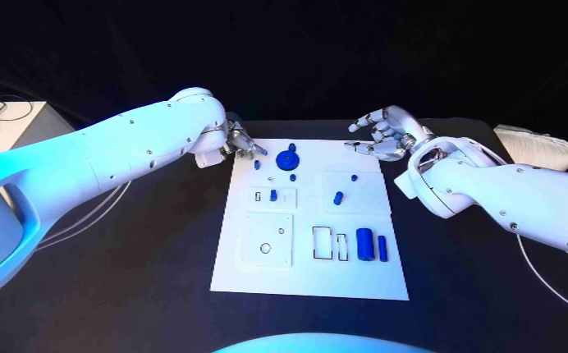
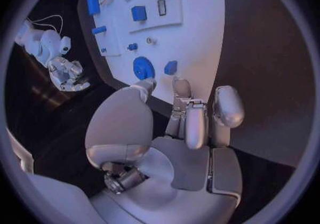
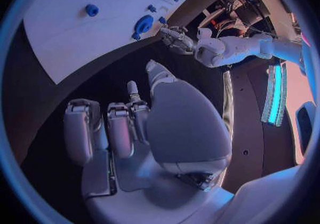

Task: Assemble the parts on the task board

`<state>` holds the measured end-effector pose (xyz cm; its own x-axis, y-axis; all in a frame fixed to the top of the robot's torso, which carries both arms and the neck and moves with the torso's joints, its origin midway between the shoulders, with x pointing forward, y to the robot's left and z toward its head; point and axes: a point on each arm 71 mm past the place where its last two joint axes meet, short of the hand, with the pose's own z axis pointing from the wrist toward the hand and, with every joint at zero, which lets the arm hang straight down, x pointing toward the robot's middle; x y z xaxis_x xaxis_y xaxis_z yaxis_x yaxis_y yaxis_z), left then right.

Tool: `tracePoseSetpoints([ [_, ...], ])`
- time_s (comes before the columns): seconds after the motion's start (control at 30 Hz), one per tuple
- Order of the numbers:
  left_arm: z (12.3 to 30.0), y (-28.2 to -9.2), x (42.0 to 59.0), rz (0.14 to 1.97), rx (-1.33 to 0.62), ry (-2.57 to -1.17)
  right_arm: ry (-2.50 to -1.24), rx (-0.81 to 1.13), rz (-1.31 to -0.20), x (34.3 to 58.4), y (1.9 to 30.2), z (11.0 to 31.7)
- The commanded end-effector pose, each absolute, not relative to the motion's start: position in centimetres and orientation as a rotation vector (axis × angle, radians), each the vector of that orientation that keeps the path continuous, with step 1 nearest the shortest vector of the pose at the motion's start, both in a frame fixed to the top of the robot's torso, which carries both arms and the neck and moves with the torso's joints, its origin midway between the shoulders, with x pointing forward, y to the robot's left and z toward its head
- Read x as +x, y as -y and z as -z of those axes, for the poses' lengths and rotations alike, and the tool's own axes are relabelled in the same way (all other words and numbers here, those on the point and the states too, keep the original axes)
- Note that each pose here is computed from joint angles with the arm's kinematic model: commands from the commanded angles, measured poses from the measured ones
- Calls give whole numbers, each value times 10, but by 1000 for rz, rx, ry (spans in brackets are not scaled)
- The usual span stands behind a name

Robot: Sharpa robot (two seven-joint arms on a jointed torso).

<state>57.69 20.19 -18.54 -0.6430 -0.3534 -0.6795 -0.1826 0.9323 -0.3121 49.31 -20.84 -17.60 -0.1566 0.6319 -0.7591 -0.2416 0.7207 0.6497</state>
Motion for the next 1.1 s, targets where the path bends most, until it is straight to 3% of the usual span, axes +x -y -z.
tracePoseSetpoints([
  [0.03,186,-198,577,285,-335,-2294,-1541,316,-801,492,207,175],
  [1.1,196,-191,574,273,-279,-2359,-1543,315,-801,493,206,175],
])
